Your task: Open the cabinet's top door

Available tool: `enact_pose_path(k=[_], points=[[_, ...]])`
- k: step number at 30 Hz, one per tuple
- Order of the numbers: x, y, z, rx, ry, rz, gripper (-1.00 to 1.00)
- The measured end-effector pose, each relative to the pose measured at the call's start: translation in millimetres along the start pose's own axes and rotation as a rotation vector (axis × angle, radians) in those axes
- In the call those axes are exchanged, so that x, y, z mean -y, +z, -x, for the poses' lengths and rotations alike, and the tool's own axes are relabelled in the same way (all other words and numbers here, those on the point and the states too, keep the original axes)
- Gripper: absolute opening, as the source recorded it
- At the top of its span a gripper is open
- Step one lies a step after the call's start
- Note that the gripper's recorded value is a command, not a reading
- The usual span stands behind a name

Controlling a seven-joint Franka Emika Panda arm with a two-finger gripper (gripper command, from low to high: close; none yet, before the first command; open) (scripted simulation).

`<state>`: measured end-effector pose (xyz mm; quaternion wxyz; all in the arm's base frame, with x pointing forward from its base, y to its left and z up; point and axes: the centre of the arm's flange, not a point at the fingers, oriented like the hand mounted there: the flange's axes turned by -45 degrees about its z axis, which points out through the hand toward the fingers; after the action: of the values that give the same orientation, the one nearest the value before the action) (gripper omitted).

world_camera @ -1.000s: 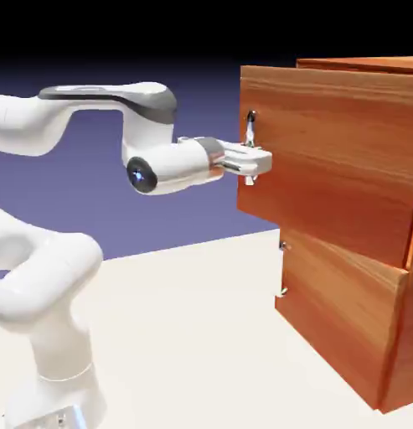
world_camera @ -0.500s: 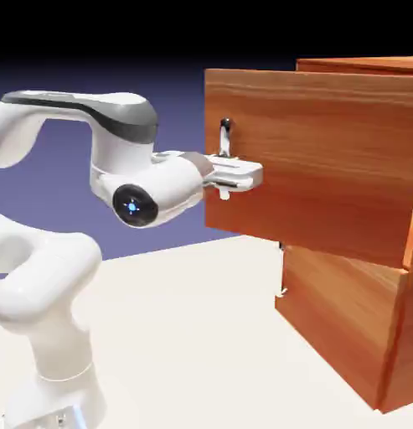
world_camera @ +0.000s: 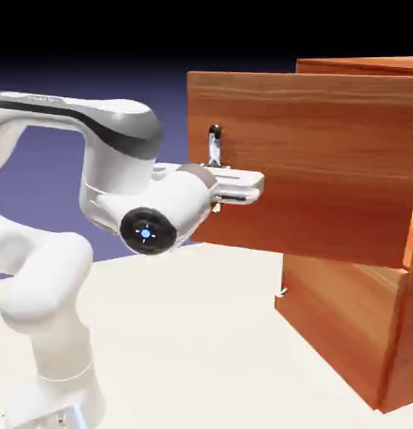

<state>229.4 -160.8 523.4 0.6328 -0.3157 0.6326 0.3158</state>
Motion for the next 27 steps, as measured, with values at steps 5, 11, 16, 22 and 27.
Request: enact_pose_path(k=[5, 11, 16, 22, 27], points=[[22.1, -43.9, 0.0, 0.0, 0.0, 0.131, -1.0], [54.5, -90.5, 0.0, 0.0, 0.0, 0.282, -1.0], [80.5, -119.2, 0.1, 0.0, 0.0, 0.386, -1.0], [102.6, -139.4, 0.1, -0.001, 0.0, 0.466, -1.0], [111.7, -146.8, 0.3, -0.001, 0.0, 0.499, -1.0]])
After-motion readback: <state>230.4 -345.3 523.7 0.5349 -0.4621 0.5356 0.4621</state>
